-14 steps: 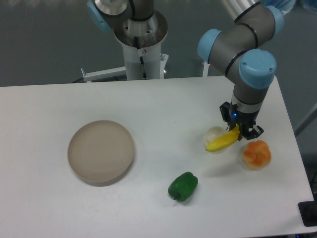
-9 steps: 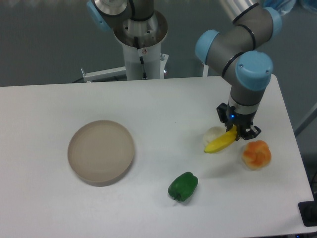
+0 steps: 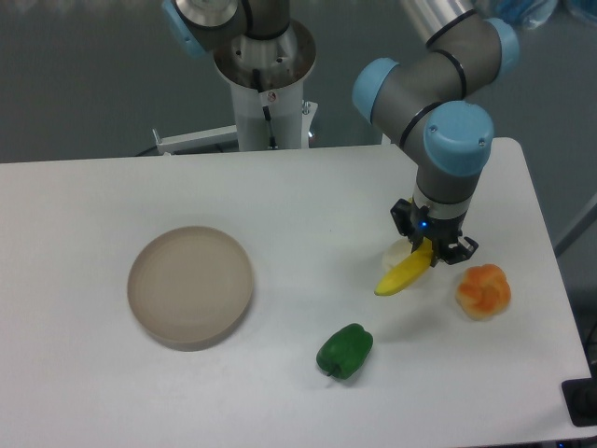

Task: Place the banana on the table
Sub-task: 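Carry the banana toward the beige plate and lower it to the table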

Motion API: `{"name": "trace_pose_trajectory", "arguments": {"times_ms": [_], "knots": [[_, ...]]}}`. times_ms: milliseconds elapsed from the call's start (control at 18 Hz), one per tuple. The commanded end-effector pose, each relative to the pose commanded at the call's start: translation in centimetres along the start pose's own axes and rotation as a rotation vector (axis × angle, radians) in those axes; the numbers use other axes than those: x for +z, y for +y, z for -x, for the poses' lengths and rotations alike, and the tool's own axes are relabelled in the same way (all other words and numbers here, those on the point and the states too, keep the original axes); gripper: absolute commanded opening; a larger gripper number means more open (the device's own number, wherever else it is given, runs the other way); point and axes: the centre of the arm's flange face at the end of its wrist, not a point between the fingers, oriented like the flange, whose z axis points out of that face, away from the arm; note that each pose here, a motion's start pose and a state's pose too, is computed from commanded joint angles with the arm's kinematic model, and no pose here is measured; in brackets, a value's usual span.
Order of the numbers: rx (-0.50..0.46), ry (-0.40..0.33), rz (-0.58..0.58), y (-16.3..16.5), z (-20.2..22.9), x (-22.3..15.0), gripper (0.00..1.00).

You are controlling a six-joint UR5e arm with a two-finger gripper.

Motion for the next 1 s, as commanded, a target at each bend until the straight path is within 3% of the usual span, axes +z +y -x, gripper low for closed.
{"name": "trace_pose_trajectory", "arguments": {"times_ms": [167, 389, 833, 1000], "knots": [[-0.207, 0.017, 0.014, 0.5, -3.2, 0.4, 0.04], [-0.307, 0.048, 0.057, 1.8, -7.2, 2.3, 0.04], [-0.176, 0.045, 0.113, -4.7, -13.3, 6.2, 0.09], [-0.205, 0.054, 0.125, -5.9, -14.2, 7.6, 0.1]]}}
